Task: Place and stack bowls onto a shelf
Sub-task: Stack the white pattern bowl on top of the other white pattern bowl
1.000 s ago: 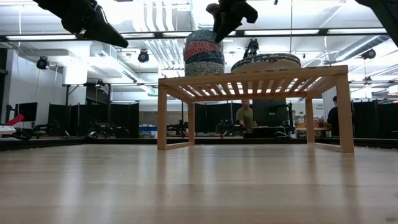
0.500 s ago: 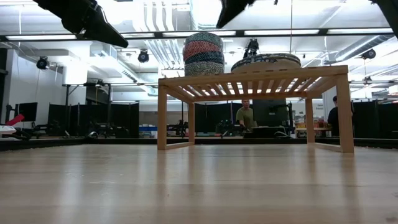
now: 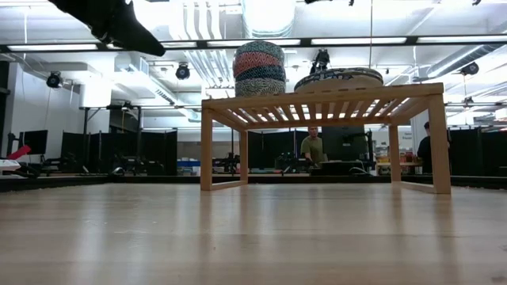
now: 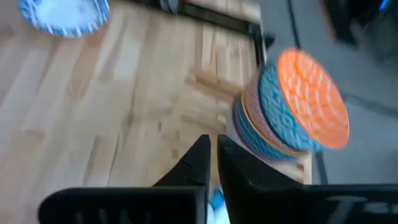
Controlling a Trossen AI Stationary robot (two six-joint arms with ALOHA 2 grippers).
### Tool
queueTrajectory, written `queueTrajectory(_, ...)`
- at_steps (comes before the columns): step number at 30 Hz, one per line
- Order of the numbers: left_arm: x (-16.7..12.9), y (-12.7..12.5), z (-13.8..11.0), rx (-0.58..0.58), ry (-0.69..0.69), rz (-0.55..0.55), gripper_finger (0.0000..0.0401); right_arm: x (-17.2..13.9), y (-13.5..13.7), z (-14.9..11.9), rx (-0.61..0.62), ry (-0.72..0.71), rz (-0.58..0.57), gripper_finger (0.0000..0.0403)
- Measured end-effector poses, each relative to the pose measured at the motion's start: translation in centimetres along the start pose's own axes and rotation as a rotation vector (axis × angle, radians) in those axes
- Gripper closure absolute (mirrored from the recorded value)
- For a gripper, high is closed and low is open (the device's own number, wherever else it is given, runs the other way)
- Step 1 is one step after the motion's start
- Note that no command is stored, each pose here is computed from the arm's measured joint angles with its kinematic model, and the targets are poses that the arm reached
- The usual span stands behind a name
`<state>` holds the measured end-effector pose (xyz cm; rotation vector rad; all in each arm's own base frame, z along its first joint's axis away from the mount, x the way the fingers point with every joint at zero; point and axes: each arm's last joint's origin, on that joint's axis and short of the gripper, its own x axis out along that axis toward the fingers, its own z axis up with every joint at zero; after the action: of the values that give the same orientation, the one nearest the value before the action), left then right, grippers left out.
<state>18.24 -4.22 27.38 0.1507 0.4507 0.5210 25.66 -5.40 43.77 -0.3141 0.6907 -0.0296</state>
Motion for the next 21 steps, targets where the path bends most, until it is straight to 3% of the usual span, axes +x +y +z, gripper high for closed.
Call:
queueTrajectory(6,0.5,-0.6,0.2,-0.156,-0.009,-0.02,0.0282,-0.5,2.8,-2.0,-0.073,-0.213,-0.025,0.0393)
queueTrajectory(12,1.8,-2.5,-0.7,-0.285,0.101,-0.125,0.0282,-0.5,4.8,-4.2,-0.098,-0.334,-0.009,0.0394)
queueTrajectory(15,2.5,-3.5,-1.3,-0.347,0.203,-0.19,0.0282,-0.2,6.0,-5.2,-0.113,-0.376,0.007,0.0394)
queueTrajectory(18,3.0,-4.5,-1.9,-0.426,0.377,-0.284,0.0282,-0.2,7.2,-5.8,-0.08,-0.426,0.041,0.0394)
queueTrajectory(21,3.3,-5.5,-2.6,-0.513,0.564,-0.306,0.0282,-0.2,8.4,-6.2,-0.023,-0.471,0.088,0.0394)
